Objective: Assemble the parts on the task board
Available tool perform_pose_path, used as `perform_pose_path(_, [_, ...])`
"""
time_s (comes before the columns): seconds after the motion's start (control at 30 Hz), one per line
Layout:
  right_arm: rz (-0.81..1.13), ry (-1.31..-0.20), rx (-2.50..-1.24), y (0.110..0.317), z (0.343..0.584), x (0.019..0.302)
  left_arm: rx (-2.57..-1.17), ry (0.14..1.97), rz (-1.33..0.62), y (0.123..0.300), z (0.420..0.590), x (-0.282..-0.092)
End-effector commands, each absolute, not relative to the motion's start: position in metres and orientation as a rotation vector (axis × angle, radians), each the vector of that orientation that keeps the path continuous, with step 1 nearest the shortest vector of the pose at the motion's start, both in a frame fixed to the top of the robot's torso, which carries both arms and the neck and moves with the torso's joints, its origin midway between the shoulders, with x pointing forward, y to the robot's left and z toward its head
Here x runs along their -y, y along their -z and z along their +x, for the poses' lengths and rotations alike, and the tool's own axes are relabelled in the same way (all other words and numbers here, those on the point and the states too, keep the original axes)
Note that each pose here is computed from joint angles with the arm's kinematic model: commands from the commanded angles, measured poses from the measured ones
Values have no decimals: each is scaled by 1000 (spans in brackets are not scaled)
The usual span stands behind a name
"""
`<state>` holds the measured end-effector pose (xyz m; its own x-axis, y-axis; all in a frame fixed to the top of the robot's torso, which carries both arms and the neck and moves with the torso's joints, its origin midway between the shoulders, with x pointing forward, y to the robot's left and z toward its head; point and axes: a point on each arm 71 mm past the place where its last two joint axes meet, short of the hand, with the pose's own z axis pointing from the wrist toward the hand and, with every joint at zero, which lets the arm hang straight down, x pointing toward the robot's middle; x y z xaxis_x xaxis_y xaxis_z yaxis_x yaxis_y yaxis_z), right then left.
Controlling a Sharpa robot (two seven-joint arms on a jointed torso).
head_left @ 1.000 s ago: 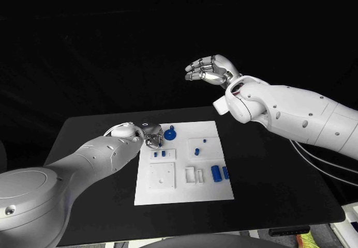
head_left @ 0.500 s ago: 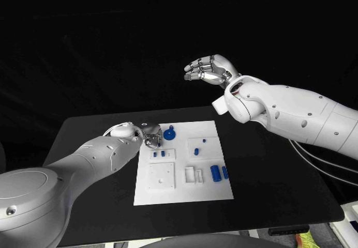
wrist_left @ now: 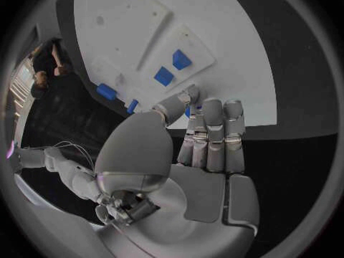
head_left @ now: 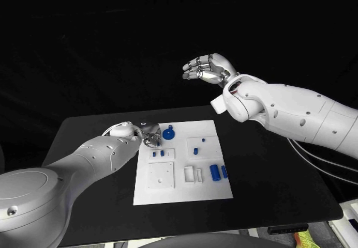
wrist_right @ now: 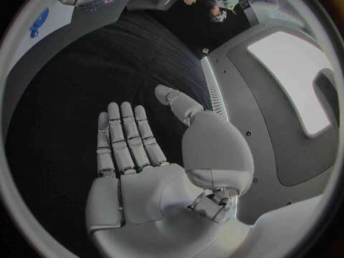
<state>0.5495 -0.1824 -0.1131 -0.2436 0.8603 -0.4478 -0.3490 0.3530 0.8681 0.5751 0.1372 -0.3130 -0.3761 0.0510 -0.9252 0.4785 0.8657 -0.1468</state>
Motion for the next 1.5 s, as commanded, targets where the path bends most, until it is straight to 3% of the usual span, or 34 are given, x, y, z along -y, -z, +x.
perform_pose_path(0.03, [502,-1238,-1371,112,549,181,-1886,492,379,310,576,-135])
perform_pose_path(1.0, [500,-1242,-1372,111,549,179,-1932,503,379,314,573,-128])
perform_pose_path(1.5, [499,-1241,-1371,110,549,180,-1959,467,369,317,574,-134])
